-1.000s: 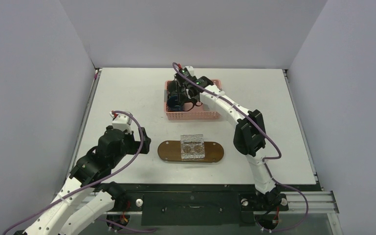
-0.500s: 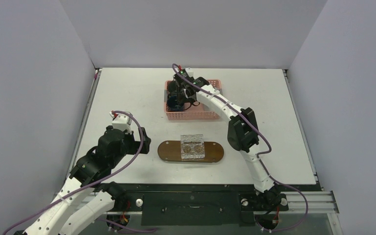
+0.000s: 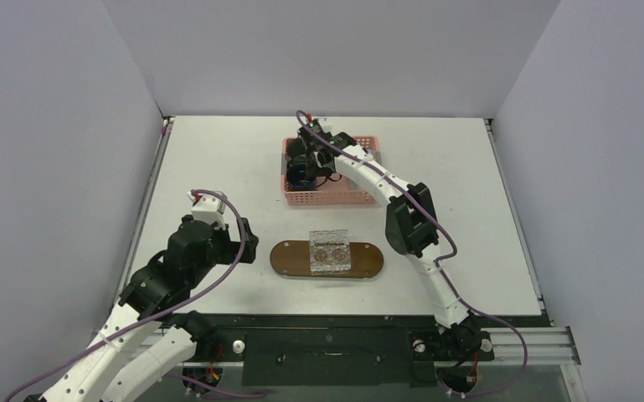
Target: Prepare toiletry sets of a toothbrush and toothpaste on the tray
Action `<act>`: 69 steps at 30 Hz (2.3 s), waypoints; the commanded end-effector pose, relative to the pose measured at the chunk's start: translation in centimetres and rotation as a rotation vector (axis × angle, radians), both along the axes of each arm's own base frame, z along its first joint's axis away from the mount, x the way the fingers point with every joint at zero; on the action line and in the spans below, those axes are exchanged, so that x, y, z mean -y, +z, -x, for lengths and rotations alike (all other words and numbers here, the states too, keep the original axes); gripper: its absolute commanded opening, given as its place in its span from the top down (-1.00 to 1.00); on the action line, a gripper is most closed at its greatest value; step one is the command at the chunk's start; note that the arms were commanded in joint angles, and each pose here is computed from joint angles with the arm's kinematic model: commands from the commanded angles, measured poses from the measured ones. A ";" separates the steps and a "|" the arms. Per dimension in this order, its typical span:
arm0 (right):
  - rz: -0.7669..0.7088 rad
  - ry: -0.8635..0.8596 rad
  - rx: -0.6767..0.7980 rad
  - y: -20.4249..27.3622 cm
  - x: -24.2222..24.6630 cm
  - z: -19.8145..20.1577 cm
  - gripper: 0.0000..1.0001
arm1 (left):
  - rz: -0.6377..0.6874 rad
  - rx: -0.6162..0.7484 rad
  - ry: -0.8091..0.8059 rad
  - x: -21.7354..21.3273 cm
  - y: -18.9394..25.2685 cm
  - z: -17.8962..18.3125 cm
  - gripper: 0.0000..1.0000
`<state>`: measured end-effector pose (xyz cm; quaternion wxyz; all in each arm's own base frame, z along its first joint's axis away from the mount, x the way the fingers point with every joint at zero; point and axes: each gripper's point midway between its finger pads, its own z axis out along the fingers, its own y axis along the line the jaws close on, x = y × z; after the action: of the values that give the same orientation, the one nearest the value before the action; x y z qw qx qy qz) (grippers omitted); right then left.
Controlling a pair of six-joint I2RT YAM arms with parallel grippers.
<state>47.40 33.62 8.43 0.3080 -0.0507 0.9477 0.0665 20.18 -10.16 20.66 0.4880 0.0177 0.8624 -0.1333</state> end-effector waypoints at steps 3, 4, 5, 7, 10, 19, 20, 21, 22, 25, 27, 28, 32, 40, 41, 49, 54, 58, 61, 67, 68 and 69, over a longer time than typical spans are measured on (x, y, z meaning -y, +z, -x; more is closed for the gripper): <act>-0.045 -0.013 0.047 1.9 -0.3 -1.5 0.80 | 0.012 0.031 0.009 -0.1 0.7 -0.4 -0.93; -0.048 -0.013 0.044 1.8 -0.3 -1.5 0.90 | 0.012 0.031 0.008 -0.1 0.7 -0.4 -0.93; -0.051 -0.012 0.044 1.9 -0.3 -1.5 0.95 | 0.013 0.032 0.008 0.0 0.8 -0.4 -0.93; -0.060 -0.009 0.043 2.1 -0.4 -1.4 1.00 | 0.012 0.030 0.009 -0.1 0.7 -0.4 -0.93; -0.068 -0.009 0.050 2.6 -0.4 -1.5 1.00 | 0.012 0.030 0.010 -0.1 0.7 -0.4 -0.93; -0.112 -0.018 0.149 8.4 0.0 -1.7 1.00 | 0.012 0.032 0.013 -0.2 0.7 -0.4 -0.93; -0.118 -0.020 0.167 9.5 0.2 -1.7 1.00 | 0.013 0.033 0.012 -0.1 0.8 -0.4 -0.93; -0.122 -0.020 0.177 10.2 0.3 -1.7 1.00 | 0.012 0.035 0.012 -0.1 0.8 -0.4 -0.93; -0.130 -0.021 0.195 11.3 0.4 -1.6 1.00 | 0.012 0.034 0.012 -0.1 0.8 -0.4 -0.93; -0.140 -0.019 0.232 13.4 0.8 -1.4 1.00 | 0.014 0.036 0.014 -0.2 0.8 -0.4 -0.93; -0.144 -0.018 0.255 14.7 1.1 -1.2 1.00 | 0.014 0.036 0.014 -0.1 0.9 -0.4 -0.93; -0.151 -0.018 0.271 15.8 1.4 -1.0 1.00 | 0.013 0.035 0.014 -0.1 0.8 -0.4 -0.93; -0.155 -0.001 0.309 18.0 2.0 -0.4 1.00 | 0.010 0.030 0.014 -0.1 0.7 -0.4 -0.93; -0.157 0.107 0.391 21.7 2.5 1.7 1.00 | 0.014 0.034 0.016 -0.2 0.9 -0.4 -0.93; -0.149 0.130 0.405 22.3 2.6 2.0 1.00 | 0.016 0.037 0.016 -0.2 1.0 -0.4 -0.93; -0.135 0.294 0.470 24.9 1.7 4.6 1.00 | 0.032 0.059 0.020 -0.4 1.5 -0.2 -0.93; -0.080 0.413 0.493 24.9 0.6 6.4 1.00 | 0.043 0.078 0.035 -0.7 2.0 -0.2 -0.93; -0.052 0.495 0.509 25.0 -0.5 7.9 1.00 | 0.068 0.106 0.043 -1.0 2.8 0.0 -0.93; -0.054 0.564 0.501 24.6 -1.4 8.9 1.00 | 0.094 0.141 0.045 -1.2 3.6 0.4 -0.93; -0.037 0.719 0.480 23.4 -3.2 11.0 1.00 | 0.131 0.202 0.060 -2.0 5.0 1.0 -0.93; -0.036 0.744 0.475 23.2 -3.6 11.4 1.00 | 0.139 0.213 0.059 -2.1 5.2 1.1 -0.93; -0.024 0.763 0.469 22.9 -3.7 11.6 1.00 | 0.142 0.220 0.059 -2.1 5.3 1.2 -0.93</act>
<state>37.10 36.14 25.80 0.4110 -0.3732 0.8204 0.1370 18.88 -8.43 24.15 0.5539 -0.0106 0.8161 -0.1645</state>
